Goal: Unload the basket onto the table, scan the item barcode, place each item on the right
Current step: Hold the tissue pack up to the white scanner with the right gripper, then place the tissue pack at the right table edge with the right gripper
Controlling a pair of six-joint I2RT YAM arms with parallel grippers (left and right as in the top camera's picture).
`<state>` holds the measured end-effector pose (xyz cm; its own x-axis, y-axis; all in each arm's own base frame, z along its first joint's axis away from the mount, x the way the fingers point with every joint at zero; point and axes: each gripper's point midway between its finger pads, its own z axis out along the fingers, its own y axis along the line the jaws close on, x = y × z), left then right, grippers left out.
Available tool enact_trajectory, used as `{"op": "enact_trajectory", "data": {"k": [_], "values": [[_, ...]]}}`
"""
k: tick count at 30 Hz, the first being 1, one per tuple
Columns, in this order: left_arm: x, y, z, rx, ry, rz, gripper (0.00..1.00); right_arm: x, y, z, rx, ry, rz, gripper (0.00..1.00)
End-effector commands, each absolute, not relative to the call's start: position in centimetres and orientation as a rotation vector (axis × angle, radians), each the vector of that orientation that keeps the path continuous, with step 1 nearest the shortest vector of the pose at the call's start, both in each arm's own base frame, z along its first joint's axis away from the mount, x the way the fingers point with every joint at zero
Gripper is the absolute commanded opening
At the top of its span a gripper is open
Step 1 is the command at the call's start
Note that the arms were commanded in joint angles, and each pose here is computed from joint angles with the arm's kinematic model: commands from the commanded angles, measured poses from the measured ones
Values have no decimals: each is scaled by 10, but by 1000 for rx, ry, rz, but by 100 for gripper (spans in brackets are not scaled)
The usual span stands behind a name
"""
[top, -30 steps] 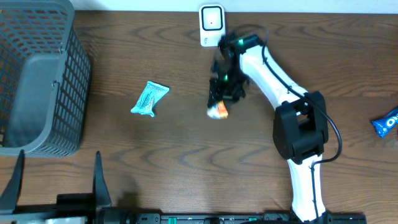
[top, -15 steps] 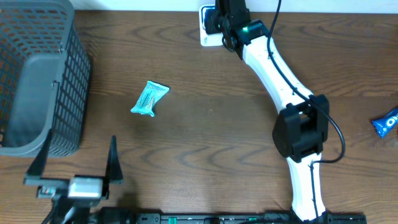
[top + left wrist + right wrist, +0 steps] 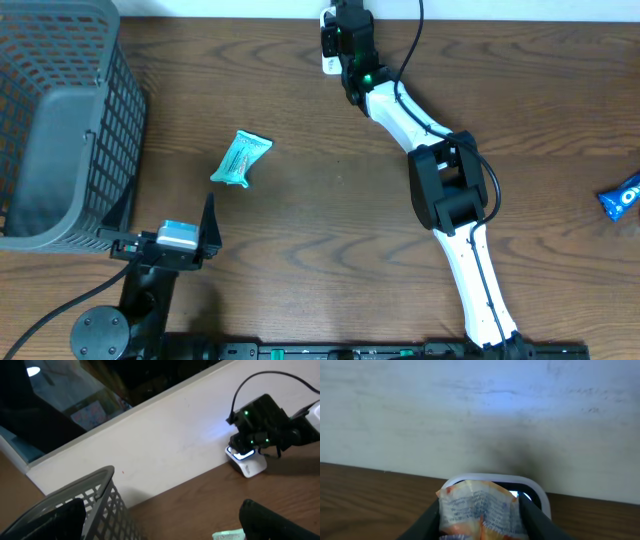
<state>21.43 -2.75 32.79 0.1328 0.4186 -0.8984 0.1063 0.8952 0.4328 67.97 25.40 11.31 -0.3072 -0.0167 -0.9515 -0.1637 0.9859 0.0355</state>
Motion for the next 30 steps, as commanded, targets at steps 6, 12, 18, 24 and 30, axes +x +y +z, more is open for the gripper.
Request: {"op": "enact_trajectory", "data": {"k": [6, 12, 18, 24, 30], "values": [[214, -29, 330, 468, 1419, 253, 98, 664, 213, 172, -134, 1952, -4, 27], [227, -49, 291, 577, 1506, 134, 98, 603, 139, 241, -101, 2146, -139, 20], [258, -64, 218, 661, 1647, 11, 98, 502, 13, 260, 35, 2475, -358, 15], [290, -73, 196, 558, 1588, -128, 98, 437, -128, 241, 403, 2661, -604, 8], [319, -74, 189, 371, 1592, -295, 98, 412, -229, 220, 827, 2562, -581, 11]]}}
